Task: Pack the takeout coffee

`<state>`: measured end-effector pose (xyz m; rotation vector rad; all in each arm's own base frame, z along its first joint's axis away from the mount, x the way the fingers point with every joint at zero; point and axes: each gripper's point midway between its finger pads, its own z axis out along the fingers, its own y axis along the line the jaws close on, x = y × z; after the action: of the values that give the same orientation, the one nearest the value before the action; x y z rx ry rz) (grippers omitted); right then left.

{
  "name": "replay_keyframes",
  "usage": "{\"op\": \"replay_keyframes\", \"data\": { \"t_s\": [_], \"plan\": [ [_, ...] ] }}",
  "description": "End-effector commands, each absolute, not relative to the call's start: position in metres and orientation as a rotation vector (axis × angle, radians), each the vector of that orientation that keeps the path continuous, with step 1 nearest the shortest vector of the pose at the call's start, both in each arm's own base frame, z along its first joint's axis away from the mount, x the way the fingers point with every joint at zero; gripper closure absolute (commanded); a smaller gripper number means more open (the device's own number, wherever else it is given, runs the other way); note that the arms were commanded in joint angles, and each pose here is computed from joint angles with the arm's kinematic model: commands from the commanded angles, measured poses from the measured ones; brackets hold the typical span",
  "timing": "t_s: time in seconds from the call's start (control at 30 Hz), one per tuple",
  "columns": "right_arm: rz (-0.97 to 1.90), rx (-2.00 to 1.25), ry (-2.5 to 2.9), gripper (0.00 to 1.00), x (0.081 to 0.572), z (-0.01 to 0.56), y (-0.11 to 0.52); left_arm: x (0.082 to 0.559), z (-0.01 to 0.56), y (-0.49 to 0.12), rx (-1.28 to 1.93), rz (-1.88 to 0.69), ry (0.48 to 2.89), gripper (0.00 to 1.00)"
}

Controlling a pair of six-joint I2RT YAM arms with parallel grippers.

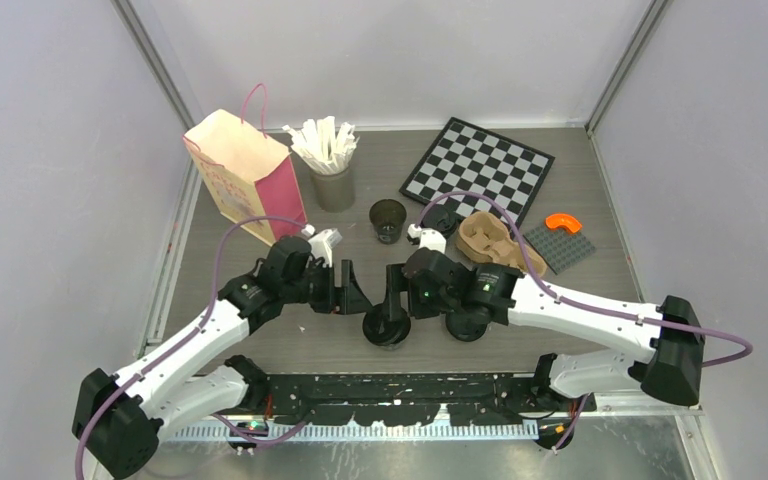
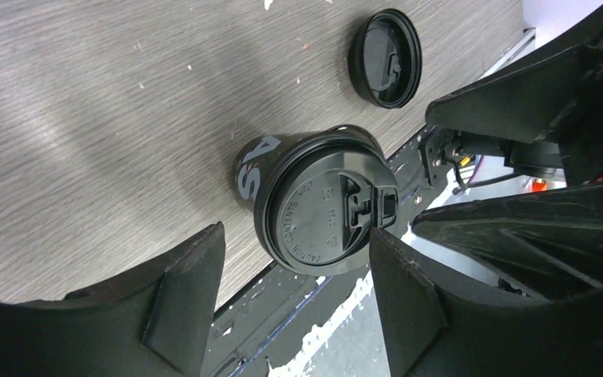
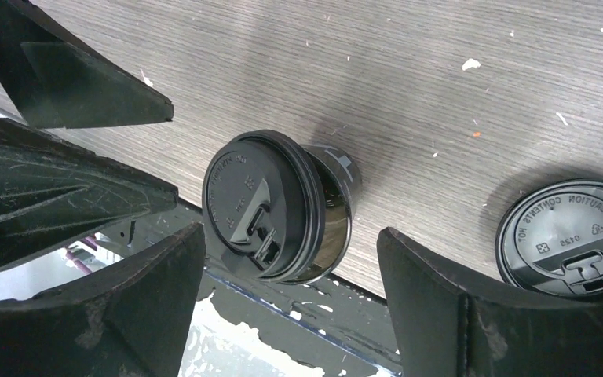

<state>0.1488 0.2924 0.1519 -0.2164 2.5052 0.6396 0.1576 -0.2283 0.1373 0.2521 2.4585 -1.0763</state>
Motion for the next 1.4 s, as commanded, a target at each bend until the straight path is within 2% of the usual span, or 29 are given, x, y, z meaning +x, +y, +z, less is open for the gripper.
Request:
{"op": "replay_keyframes", "data": {
  "t_s": [0.0, 0.3, 0.5, 0.63, 0.83, 1.03, 1.27, 1.37],
  "plan": [
    [0.632, -0.227, 2.476, 0.16, 0.153, 0.165, 0.295, 0.164, 0.150, -0.240, 0.253, -1.172, 2.371, 0.34],
    [0.646, -0.255, 2.530, 0.15, 0.145, 0.151, 0.300, 0.161, 0.137, -0.233, 0.260, -1.110, 2.437, 0.34],
    [0.632, -0.281, 2.562, 0.22, 0.141, 0.139, 0.299, 0.157, 0.133, -0.240, 0.325, -1.163, 2.453, 0.32],
    [0.629, -0.286, 2.570, 0.29, 0.139, 0.135, 0.298, 0.156, 0.131, -0.243, 0.343, -1.179, 2.444, 0.35],
    [0.620, -0.269, 2.554, 0.33, 0.140, 0.133, 0.292, 0.151, 0.131, -0.253, 0.404, -1.277, 2.428, 0.38],
    [0.597, -0.243, 2.529, 0.43, 0.144, 0.138, 0.284, 0.146, 0.139, -0.264, 0.440, -1.394, 2.386, 0.46],
    [0.567, -0.221, 2.524, 0.50, 0.145, 0.134, 0.277, 0.147, 0.145, -0.266, 0.460, -1.413, 2.353, 0.53],
    [0.561, -0.194, 2.500, 0.52, 0.149, 0.138, 0.274, 0.153, 0.140, -0.262, 0.460, -1.341, 2.360, 0.55]
  ]
}}
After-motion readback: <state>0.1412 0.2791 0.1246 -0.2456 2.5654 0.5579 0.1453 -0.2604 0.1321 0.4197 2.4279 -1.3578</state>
